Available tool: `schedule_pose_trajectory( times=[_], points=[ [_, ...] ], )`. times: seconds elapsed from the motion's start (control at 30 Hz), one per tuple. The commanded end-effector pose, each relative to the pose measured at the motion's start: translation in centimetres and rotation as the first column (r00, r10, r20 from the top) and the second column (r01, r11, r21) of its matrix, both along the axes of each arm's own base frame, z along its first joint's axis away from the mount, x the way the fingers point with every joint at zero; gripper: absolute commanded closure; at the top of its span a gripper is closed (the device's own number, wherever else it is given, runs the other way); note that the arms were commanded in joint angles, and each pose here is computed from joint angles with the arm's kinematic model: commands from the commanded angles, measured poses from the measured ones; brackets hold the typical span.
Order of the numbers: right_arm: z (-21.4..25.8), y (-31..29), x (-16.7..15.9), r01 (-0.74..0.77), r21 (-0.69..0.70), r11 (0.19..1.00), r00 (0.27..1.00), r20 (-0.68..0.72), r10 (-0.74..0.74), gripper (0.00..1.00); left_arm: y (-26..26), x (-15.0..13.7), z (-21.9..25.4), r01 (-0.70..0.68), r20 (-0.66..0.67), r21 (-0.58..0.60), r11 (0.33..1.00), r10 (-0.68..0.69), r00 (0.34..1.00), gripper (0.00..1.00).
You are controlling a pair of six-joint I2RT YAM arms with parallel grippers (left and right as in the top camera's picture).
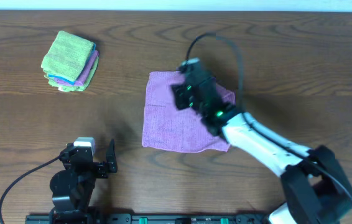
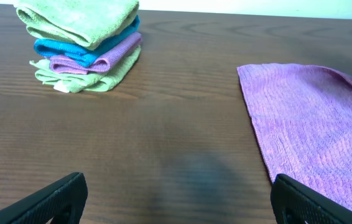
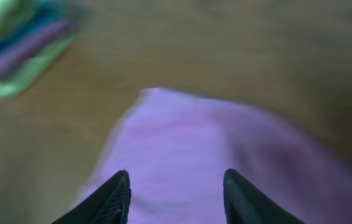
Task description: Fold the cloth
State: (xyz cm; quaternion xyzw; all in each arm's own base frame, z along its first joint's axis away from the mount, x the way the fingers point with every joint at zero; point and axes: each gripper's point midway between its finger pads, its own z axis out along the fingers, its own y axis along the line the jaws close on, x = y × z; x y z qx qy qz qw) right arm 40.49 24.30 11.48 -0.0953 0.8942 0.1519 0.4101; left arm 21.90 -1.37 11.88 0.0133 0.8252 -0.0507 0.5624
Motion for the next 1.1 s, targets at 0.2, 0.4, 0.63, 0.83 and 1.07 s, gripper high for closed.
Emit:
schedule_pose_trajectory(
  times=[0.2, 0.4, 0.63, 0.83, 1.07],
  points=[
    [-3.2, -8.9, 2.4, 0.129, -0.223, 0.966, 0.990, -0.031, -0.139, 0.86, 0.0, -0.1, -0.9, -0.001, -0.021, -0.004, 1.000, 0.001, 1.000, 0.05],
    [-7.7, -9.0, 1.9, 0.096, -0.257, 0.962, 0.983, -0.127, -0.132, 0.89, 0.0, -0.1, -0.9, -0.001, -0.021, -0.004, 1.000, 0.001, 1.000, 0.05],
    [-9.4, -9.1, 1.6, 0.072, -0.287, 0.955, 0.980, -0.157, -0.121, 0.80, 0.0, -0.1, -0.9, -0.001, -0.021, -0.004, 1.000, 0.001, 1.000, 0.04],
    [-10.3, -9.4, 1.0, 0.010, -0.341, 0.940, 0.981, -0.180, -0.076, 0.78, 0.0, -0.1, -0.9, -0.001, -0.021, -0.004, 1.000, 0.001, 1.000, 0.05],
    [-11.1, -9.5, 0.8, -0.006, -0.361, 0.933, 0.978, -0.195, -0.069, 0.78, 0.0, -0.1, -0.9, -0.001, -0.021, -0.004, 1.000, 0.001, 1.000, 0.05]
  ],
)
